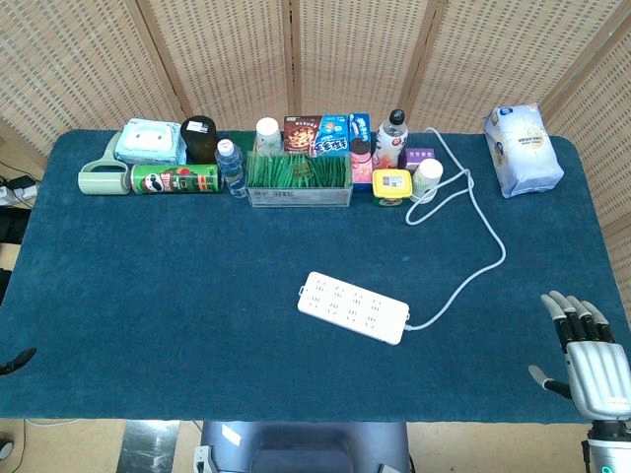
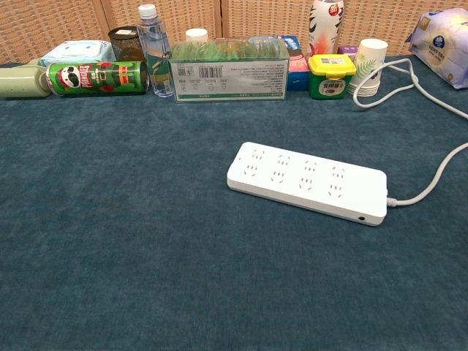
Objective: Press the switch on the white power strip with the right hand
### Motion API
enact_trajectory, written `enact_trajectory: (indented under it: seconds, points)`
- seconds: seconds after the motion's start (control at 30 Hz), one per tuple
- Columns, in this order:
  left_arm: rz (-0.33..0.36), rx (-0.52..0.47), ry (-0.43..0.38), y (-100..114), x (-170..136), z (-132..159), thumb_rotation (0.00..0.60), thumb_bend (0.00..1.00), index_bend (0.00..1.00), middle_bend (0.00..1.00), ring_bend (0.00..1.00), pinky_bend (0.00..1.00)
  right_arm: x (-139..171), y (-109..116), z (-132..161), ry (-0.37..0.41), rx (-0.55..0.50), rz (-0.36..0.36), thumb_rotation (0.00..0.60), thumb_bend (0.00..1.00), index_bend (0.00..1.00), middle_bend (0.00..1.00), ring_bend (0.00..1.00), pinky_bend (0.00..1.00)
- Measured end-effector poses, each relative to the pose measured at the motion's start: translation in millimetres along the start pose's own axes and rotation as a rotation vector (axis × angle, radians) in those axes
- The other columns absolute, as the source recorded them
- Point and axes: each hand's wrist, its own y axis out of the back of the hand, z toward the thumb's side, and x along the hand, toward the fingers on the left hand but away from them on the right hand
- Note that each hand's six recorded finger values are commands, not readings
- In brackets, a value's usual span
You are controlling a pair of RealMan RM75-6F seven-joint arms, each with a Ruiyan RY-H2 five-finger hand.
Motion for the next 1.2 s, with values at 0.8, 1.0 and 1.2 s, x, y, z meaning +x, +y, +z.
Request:
enact_trajectory:
  seconds: [0.8, 1.0, 1.2]
  points:
    - [-0.032, -0.007, 0.008, -8, -2, -5, 0.6, 0.12, 0.0, 0.0, 0.0, 0.02, -52, -4, 41, 0.159, 0.052, 0.014, 0.6, 0.49, 0.0, 0.96, 1.0, 1.0]
    - [-0.021, -0.012, 0.005, -5, -4, -7, 0.6, 0.12, 0.0, 0.0, 0.0, 0.02, -68, -19, 68, 0.262, 0.086, 0.095, 0.6, 0.64, 0.01, 0.98, 1.0, 1.0]
    - [-0.053, -0.009, 0.002, -11, -4, -10, 0.6, 0.12, 0.0, 0.0, 0.0, 0.02, -71, -42, 97, 0.336, 0.073, 0.223, 0.6, 0.65, 0.1, 0.98, 1.0, 1.0]
